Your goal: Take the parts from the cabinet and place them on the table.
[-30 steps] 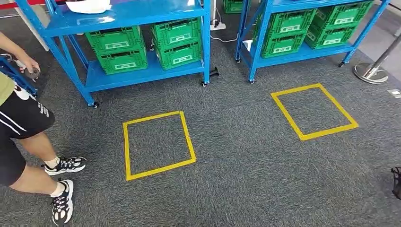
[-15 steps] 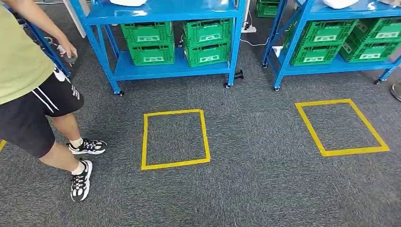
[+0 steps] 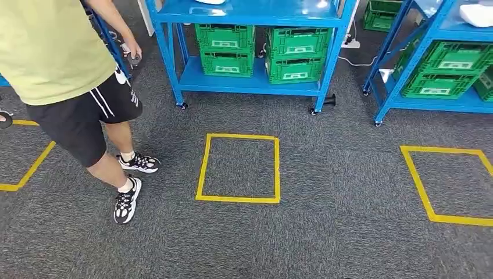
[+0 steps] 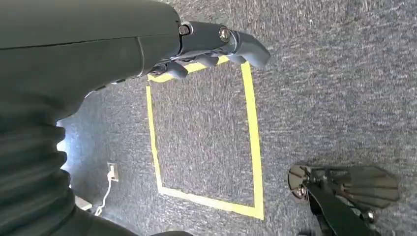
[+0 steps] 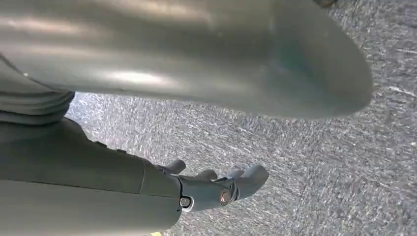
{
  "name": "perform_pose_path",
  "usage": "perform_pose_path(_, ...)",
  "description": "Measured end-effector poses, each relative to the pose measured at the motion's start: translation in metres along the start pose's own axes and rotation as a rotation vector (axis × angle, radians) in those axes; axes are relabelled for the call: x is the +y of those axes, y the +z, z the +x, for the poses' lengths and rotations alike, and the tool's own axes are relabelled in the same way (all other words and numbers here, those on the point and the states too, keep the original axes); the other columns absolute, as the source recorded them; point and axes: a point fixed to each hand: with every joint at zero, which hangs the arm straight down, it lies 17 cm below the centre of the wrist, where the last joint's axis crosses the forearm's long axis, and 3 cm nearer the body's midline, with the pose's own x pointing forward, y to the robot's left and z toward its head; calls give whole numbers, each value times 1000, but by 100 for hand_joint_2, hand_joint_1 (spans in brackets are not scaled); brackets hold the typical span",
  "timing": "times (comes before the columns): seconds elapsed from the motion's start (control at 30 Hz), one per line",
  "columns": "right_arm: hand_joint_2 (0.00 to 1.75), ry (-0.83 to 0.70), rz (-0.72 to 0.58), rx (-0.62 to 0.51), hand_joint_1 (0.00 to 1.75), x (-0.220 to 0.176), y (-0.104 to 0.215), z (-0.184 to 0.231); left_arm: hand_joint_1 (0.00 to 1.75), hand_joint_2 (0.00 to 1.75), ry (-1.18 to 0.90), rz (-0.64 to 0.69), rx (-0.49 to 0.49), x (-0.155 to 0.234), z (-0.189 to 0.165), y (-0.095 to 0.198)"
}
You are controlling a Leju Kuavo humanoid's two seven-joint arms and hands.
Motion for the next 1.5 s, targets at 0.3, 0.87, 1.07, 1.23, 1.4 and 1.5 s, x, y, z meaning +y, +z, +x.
perform_pose_path(0.3, 175, -5, -10, 20, 0, -2, 0, -4, 0, 175, 4, -4, 1, -2, 0, 0)
perform_pose_path(0.87, 0, -119, 88, 78, 0, 23, 6, -25, 0, 175, 74, 12, 46, 8, -19, 3)
perform_pose_path(1.07, 175, -171, 110, 66, 0, 30, 8, -28, 0, 175, 93, 42, 51, 18, -25, 4)
perform_pose_path(1.23, 175, -208, 127, 53, 0, 36, 11, -29, 0, 175, 102, 59, 55, 23, -30, 5)
perform_pose_path(1.4, 175, -246, 148, 40, 0, 43, 14, -30, 0, 0, 119, 71, 58, 26, -35, 7)
perform_pose_path(1.5, 175, -271, 160, 32, 0, 46, 15, -31, 0, 0, 130, 72, 60, 25, -38, 8)
